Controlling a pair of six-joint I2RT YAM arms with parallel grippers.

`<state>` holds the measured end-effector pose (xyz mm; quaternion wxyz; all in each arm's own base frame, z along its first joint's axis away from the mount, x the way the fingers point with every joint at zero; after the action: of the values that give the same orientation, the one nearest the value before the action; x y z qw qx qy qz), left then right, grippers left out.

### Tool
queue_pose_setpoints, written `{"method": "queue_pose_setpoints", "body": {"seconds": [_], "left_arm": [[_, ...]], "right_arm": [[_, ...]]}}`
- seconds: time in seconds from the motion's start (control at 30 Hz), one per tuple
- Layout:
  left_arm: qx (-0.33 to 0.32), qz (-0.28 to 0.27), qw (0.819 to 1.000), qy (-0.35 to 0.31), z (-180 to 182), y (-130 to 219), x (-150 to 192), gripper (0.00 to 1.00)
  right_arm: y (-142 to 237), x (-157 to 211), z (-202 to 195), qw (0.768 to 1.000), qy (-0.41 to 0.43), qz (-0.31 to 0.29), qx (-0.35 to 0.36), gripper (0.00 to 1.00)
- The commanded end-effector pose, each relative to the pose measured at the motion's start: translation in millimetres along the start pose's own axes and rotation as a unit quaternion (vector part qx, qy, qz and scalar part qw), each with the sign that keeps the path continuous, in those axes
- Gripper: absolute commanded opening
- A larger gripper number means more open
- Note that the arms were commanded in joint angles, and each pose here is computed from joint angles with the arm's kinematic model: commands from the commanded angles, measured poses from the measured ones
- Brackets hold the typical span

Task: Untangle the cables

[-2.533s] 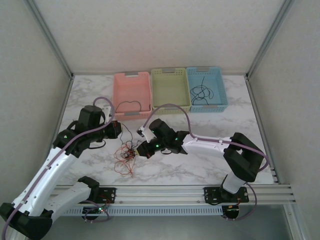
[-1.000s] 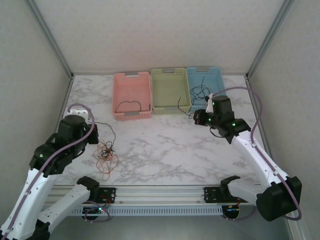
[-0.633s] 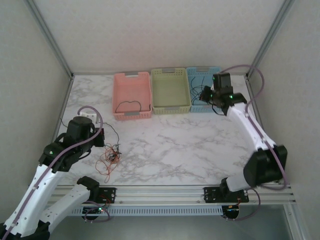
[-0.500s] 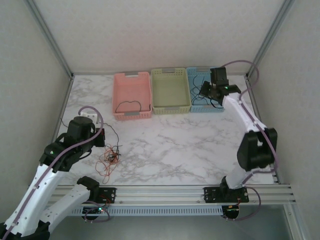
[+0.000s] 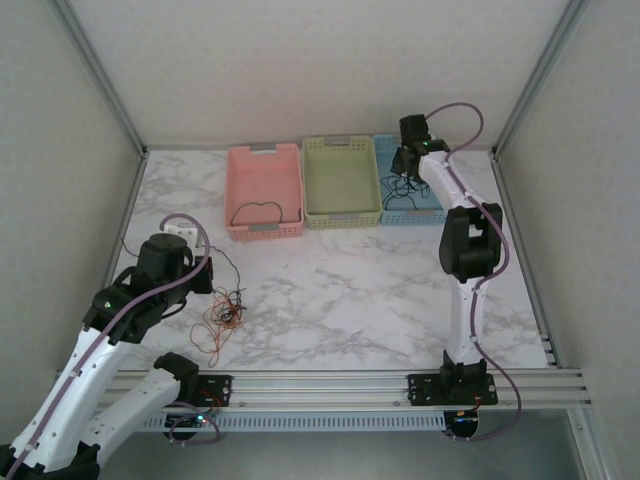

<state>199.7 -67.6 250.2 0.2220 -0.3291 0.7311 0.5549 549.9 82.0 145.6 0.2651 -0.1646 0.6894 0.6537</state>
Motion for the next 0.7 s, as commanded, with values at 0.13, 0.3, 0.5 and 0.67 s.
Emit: {"method": "queue_pose_setpoints", "body": {"seconds": [0.13,0.3,0.5,0.67], "left_arm": [[0.003,0.004,1.0,0.006,-1,-7,2,0.0],[0.004,0.003,1.0,0.008,-1,-7,2,0.0],[0.031,0.012,0.999,0.008,-10,-5,3,0.0],[0.116,0.017,0.992,0.042,-43,9,-13,0.0]], "right_arm": [[60,-1,11,0.998,0.031,-0.013,-0.046,0.53],[138,29,43,0.986,0.062,-0.066,-0.142,0.52],[204,118,88,0.946,0.092,-0.088,-0.298,0.48],[239,183,108,0.913,0.133,-0.078,-0.378,0.46]]}}
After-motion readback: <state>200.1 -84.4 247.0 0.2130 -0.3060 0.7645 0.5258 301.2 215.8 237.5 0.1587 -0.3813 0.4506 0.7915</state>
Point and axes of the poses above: each hand's point on the last joint's axis, 136 mm out from that joint toward the fingers, its own y axis back along the fingers, its own z axis along the line the jaws close on, x = y × z, the point moved 2 cm from there along y, back along the fingers, and after that the axes turned 11 degrees about y, right-handed, at the moved point
